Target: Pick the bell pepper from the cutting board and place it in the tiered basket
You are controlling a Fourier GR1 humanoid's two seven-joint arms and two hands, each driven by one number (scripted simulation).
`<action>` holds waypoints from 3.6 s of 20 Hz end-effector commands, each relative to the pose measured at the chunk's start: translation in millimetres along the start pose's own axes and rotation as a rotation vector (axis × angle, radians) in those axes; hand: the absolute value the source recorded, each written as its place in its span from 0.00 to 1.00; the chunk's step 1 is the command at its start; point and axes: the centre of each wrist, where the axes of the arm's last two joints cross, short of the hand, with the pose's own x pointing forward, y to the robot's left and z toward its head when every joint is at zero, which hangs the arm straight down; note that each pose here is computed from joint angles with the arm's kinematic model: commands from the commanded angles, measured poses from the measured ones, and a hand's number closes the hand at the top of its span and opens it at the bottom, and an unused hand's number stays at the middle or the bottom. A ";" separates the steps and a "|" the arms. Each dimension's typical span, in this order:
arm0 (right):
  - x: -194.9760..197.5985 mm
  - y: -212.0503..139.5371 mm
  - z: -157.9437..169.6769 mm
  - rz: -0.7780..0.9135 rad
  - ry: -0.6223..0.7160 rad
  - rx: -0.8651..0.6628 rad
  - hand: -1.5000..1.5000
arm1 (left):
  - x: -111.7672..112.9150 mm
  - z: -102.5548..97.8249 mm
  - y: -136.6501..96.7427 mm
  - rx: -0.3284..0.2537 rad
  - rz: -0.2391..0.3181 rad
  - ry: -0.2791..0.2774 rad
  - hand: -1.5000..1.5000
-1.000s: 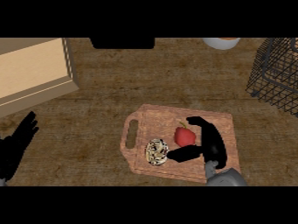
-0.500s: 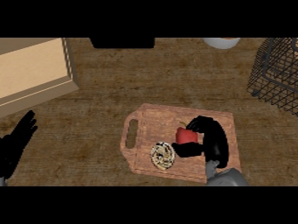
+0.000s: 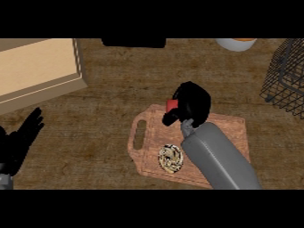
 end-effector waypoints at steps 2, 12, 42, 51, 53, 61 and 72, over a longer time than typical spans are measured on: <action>56.3 -25.6 -1.9 0.092 0.090 -0.170 1.00 | -1.6 -1.7 15.1 0.023 0.003 -0.001 0.50; 94.9 -104.5 -2.5 0.014 0.065 -0.519 1.00 | -6.0 8.1 17.9 0.049 0.010 0.018 0.50; -64.5 -264.9 -172.3 -0.348 -0.012 -0.721 1.00 | 3.5 -3.1 7.7 0.013 0.016 -0.013 0.50; -137.8 -292.6 -189.8 0.285 0.058 -0.733 1.00 | 2.9 -4.5 0.7 -0.007 -0.005 -0.027 0.50; -132.8 -301.5 -189.7 0.342 0.062 -0.717 1.00 | 10.1 -7.5 -8.0 -0.014 0.004 -0.019 0.50; -130.2 -358.3 -181.1 0.506 0.010 -0.665 1.00 | 4.0 -5.2 -7.6 -0.002 0.009 -0.021 0.50; -132.1 -368.1 -181.4 0.543 0.123 -0.465 1.00 | -7.9 -6.2 -3.3 -0.008 0.001 -0.021 0.50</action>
